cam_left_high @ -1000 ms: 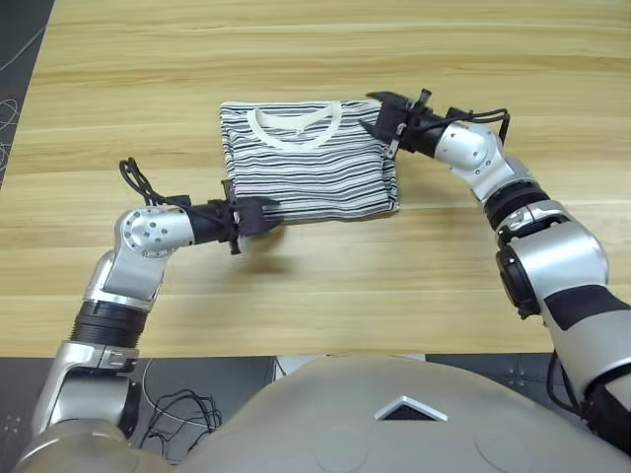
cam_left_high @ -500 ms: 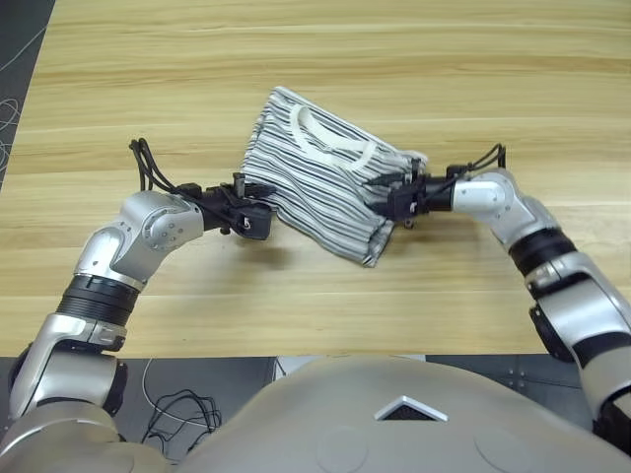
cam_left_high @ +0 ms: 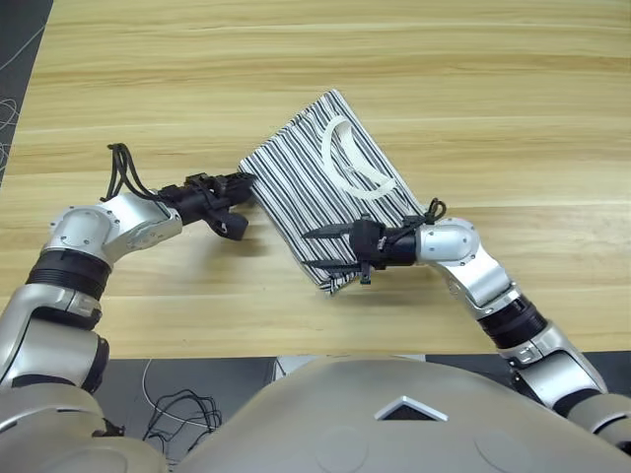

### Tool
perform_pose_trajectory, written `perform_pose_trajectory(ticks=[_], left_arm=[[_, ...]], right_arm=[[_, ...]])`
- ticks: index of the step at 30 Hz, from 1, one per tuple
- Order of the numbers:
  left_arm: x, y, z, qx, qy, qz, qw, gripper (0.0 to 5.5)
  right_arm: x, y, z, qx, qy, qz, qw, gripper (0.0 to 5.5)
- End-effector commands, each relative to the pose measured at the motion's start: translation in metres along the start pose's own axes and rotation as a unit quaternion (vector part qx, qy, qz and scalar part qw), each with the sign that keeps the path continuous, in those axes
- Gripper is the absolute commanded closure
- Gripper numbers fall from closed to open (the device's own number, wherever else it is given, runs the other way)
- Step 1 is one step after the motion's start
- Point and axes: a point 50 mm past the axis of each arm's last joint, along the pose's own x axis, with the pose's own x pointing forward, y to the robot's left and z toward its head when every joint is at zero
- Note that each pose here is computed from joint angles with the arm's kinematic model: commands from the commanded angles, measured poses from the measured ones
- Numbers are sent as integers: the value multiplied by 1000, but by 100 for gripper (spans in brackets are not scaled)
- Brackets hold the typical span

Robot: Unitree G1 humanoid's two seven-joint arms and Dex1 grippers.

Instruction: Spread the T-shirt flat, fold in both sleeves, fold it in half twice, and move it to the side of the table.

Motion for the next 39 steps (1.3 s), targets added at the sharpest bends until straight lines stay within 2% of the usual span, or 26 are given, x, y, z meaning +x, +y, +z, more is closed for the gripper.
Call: perform_pose_trajectory(ticks=[1,3,4,6,9,11,13,15,19,28,35,39], left_arm=[[-30,8,-37,-60,79,30,995,406],[-44,18,-28,-145,36,73,986,406],[-56,25,-13,-177,-11,81,981,406],[-72,31,19,-219,-96,50,970,373],[-87,30,63,-251,-174,-36,952,325],[-93,29,89,-276,-209,-81,935,291],[-95,31,107,-291,-231,-102,923,261],[-94,35,116,-298,-235,-105,919,222],[-88,31,130,-324,-229,-114,911,222],[-59,4,148,-342,-210,-92,911,222],[-52,-20,153,-350,-204,-112,907,222],[-50,-20,155,-348,-212,-106,907,222]], right_arm=[[-59,-34,48,26,-34,-25,999,359],[-93,-58,62,1,-1,-65,998,359],[-113,-75,66,-48,54,-98,993,359],[-142,-91,65,-140,177,-115,967,338],[-163,-89,43,-247,340,-24,907,285],[-172,-82,27,-278,395,52,874,247],[-178,-78,17,-289,417,91,857,214],[-182,-78,11,-300,423,107,848,170],[-182,-74,-5,-317,415,138,841,170],[-156,-54,-37,-349,330,134,867,170],[-144,-50,-45,-359,301,132,874,170],[-134,-49,-47,-367,283,134,876,170]])
